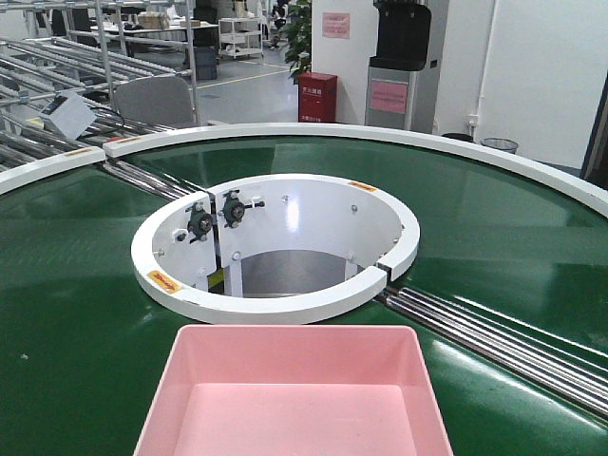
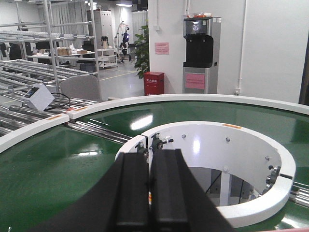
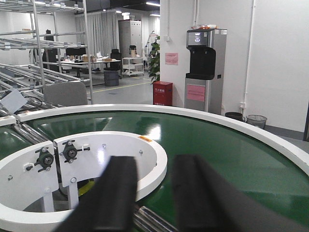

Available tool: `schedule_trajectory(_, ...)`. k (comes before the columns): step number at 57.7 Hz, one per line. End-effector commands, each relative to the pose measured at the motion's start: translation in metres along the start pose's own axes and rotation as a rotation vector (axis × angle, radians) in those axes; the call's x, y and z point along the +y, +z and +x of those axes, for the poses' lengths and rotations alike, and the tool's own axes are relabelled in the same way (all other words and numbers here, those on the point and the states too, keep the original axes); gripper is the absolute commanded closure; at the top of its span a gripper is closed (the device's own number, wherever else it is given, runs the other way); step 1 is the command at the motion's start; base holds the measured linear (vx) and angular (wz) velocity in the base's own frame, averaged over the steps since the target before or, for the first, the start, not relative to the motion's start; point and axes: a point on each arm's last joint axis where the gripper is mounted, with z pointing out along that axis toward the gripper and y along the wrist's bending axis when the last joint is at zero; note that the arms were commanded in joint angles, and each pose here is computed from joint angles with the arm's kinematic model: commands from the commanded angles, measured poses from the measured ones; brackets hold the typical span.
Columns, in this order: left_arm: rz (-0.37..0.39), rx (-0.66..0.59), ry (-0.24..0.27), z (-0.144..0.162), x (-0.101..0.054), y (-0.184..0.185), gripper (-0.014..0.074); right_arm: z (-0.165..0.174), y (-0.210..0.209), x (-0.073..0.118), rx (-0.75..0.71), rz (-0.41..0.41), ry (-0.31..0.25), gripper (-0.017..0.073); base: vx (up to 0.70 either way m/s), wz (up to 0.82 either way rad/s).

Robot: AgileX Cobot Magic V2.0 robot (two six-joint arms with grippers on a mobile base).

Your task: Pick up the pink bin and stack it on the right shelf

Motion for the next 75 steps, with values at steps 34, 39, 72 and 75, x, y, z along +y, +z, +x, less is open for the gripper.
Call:
schedule_trajectory(34,0.104,0.316,0.005,0.002,-0.021,0.035,0.0115,0.012,0.051,0.043,0.437,-0.226,-0.104,-0.0038,0.00,0.00)
schedule_trajectory(39,0.152,0.424,0.002,0.001,-0.032,0.048,0.0115,0.011,0.075,0.059,0.547,-0.255,-0.086,-0.0021,0.00,0.00)
schedule_trajectory(72,0.192,0.952,-0.125,0.151,-0.080,0.169,0.0115,0.126,0.199,0.105,1.047,-0.167,0.031,-0.0018,0.00,0.00)
schedule_trajectory(75,0.188,0.960,-0.125,0.160,-0.081,0.174,0.0115,0.139,0.203,0.108,1.082,-0.164,0.033,-0.0018,0.00,0.00)
